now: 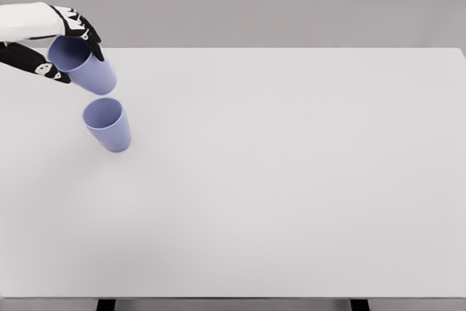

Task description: Place the right cup on the left cup with left arm

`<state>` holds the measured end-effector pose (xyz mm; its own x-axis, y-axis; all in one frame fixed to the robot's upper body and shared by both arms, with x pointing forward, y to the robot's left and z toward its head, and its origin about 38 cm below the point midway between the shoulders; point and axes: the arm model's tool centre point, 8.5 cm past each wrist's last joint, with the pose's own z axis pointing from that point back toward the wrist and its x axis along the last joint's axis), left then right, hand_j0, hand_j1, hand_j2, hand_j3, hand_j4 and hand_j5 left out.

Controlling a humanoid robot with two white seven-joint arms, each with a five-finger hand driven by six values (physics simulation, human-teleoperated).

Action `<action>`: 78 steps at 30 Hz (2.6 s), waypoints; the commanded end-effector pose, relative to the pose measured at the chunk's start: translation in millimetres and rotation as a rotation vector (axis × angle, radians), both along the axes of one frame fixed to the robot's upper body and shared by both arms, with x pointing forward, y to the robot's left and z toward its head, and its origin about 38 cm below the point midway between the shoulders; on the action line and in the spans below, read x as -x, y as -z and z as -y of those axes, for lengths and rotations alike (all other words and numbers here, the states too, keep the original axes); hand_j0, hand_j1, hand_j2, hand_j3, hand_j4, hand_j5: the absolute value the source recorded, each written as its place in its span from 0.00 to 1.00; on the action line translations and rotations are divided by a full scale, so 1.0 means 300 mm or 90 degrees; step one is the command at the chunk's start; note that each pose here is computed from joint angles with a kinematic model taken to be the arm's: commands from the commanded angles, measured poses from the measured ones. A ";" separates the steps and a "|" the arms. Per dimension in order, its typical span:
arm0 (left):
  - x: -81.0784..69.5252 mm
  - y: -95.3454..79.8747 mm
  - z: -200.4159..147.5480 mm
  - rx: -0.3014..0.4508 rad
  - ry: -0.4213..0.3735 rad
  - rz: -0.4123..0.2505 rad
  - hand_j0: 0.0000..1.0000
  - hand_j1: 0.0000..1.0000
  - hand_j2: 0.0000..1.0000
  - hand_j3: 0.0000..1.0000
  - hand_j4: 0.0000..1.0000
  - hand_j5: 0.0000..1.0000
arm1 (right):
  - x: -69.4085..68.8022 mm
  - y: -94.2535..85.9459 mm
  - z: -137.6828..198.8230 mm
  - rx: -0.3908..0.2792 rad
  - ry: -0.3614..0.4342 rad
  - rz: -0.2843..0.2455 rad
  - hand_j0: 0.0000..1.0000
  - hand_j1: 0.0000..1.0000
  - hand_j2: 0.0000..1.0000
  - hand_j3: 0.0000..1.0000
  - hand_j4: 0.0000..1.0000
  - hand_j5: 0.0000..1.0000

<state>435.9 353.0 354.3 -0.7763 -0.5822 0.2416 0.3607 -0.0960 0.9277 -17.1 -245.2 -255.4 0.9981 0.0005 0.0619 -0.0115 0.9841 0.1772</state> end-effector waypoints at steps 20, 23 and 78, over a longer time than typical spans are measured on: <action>0.060 0.032 -0.024 -0.018 0.002 -0.021 0.60 0.60 0.60 0.60 0.60 0.60 | 0.000 0.000 0.000 0.000 0.000 0.000 1.00 1.00 1.00 1.00 1.00 1.00; 0.061 0.046 -0.022 -0.017 0.003 -0.027 0.60 0.60 0.60 0.60 0.60 0.60 | 0.000 0.000 0.000 0.000 0.000 0.000 1.00 1.00 1.00 1.00 1.00 1.00; 0.042 0.131 -0.020 -0.012 -0.004 -0.057 1.00 1.00 1.00 1.00 1.00 1.00 | 0.000 0.000 0.000 0.000 0.000 0.000 1.00 1.00 1.00 1.00 1.00 1.00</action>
